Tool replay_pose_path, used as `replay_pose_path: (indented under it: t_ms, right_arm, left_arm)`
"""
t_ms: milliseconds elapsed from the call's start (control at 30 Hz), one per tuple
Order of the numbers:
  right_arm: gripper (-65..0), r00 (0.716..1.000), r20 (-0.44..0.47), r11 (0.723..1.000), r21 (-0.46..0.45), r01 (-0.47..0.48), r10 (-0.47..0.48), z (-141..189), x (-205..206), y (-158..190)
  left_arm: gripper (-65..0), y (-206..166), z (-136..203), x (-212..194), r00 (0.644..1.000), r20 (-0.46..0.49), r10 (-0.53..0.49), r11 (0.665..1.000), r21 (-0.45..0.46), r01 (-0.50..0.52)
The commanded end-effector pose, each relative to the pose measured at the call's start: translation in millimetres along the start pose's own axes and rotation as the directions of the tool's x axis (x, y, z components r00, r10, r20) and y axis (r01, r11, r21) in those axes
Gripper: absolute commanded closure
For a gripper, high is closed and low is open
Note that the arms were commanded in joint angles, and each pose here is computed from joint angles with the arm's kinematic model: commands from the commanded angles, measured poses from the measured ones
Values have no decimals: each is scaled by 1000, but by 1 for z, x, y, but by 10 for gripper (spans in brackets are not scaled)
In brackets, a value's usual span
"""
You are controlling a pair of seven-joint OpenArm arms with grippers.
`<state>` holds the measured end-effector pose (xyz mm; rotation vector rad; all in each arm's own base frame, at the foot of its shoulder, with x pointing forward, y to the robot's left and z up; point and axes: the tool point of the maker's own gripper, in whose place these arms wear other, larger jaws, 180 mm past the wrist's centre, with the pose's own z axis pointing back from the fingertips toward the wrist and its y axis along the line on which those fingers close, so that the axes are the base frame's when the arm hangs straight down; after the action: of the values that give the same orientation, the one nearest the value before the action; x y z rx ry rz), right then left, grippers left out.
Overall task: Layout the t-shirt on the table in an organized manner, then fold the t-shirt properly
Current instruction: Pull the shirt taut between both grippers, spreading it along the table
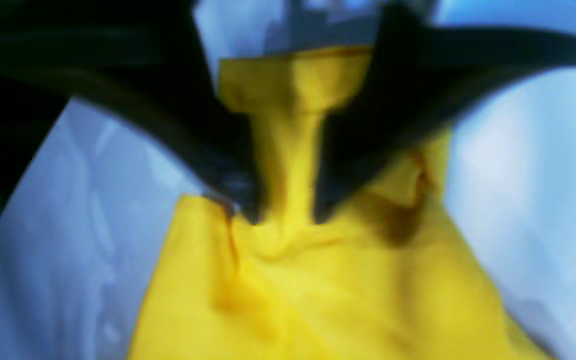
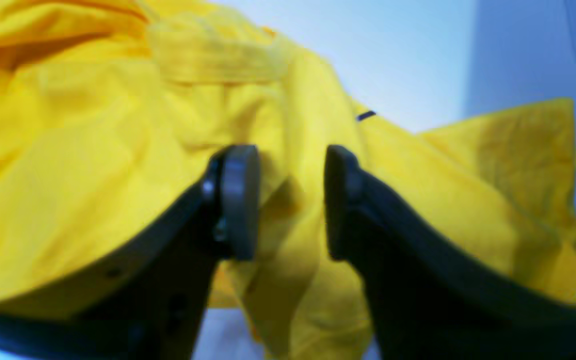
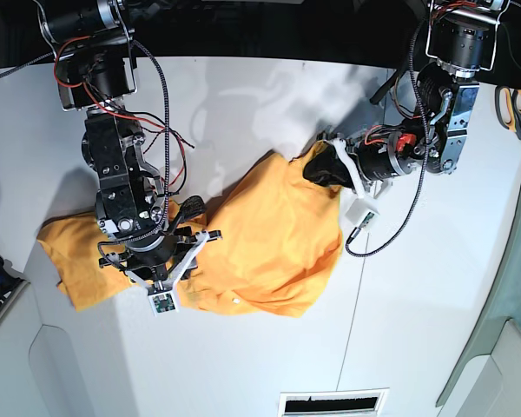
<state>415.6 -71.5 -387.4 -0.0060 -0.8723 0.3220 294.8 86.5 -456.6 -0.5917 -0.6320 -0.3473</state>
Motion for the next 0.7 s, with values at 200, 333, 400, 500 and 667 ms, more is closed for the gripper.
replay_pose_path:
  t_ms: [200,333,400,500,667]
  right_arm:
    - [0,993,72,991,-99,-91,98,3,27,-23]
    - [0,990,67,977,-182,-114,127,7,36,-48]
    - [0,988,81,969,-218,-113,134,13,46,-61]
    - [0,985,93,961,-251,-117,144,26,60,-75]
    - [0,993,96,992,-114,-55,66,24,57,-54]
  left_arm:
    - [0,17,7,13,1000,21,-16,998,63,15]
    - [0,50,24,9,999,-20,-28,984,178,31]
    - [0,65,37,7,998,-41,-43,977,208,51]
    - [0,86,57,3,995,-73,-64,964,254,80]
    - [0,104,83,6,992,-88,-90,958,263,111]
